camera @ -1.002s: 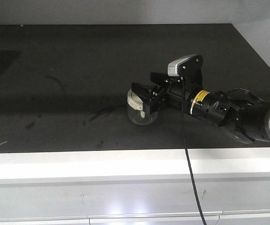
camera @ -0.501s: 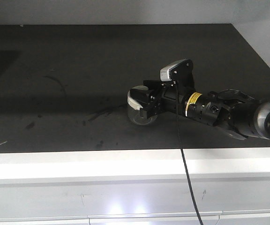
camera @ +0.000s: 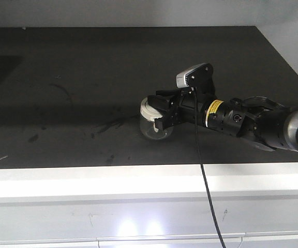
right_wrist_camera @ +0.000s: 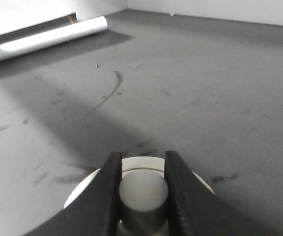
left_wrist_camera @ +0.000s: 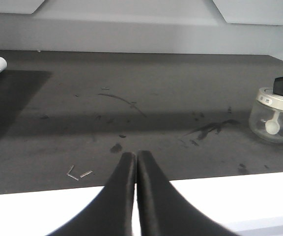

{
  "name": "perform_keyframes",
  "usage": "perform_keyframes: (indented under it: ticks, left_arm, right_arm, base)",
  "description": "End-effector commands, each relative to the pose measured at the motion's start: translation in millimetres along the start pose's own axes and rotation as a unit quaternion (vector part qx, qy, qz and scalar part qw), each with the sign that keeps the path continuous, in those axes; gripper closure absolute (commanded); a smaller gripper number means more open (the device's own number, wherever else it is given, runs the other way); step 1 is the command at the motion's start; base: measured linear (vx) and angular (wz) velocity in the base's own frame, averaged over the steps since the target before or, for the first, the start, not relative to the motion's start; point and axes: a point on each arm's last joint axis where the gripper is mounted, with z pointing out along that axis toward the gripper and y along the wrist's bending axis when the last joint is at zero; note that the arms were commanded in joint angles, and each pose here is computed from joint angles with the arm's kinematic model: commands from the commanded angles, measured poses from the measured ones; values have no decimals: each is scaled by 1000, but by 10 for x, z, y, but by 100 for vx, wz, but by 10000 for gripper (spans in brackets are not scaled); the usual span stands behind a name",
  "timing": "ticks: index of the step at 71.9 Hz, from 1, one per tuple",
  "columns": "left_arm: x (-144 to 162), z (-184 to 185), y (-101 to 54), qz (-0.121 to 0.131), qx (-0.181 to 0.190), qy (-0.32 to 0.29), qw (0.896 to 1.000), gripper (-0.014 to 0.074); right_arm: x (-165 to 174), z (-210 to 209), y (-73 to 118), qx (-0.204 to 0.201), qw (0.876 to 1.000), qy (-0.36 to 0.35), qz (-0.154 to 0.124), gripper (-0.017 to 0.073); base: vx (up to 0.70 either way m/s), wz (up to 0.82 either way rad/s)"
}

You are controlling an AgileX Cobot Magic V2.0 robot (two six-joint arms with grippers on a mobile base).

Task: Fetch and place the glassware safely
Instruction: 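Lift the glass jar with the right gripper toward the robot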

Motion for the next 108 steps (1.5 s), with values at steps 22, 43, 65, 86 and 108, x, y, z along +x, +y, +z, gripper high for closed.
perform_keyframes:
  ticks: [22,43,65,86,108]
  left_arm:
    - [-144,-13,-21,-8,9,-46,999,601]
    - [-144,-13,-21,-8,9,-46,999,601]
    - [-144,-13,-21,-8,9,-46,999,601]
    - [-144,-13,-21,-8,9,-46,999,601]
    - [-144,-13,-21,-8,9,-46,999,601]
  right_arm:
    - [-792,-579,218,59,996,-62,-13,561]
    - [-791,-1101,494,83,994,-63,-19,560]
    - [-673,-1825,847,130,988,-78,-20,560]
    - [-456,-2362,1125,154,981,-116,1,560]
    - [-158,-2530,1245,148,982,-120,14,560]
  base:
    - [0,0]
    - [0,0]
    - [0,0]
    - [0,0]
    - [0,0]
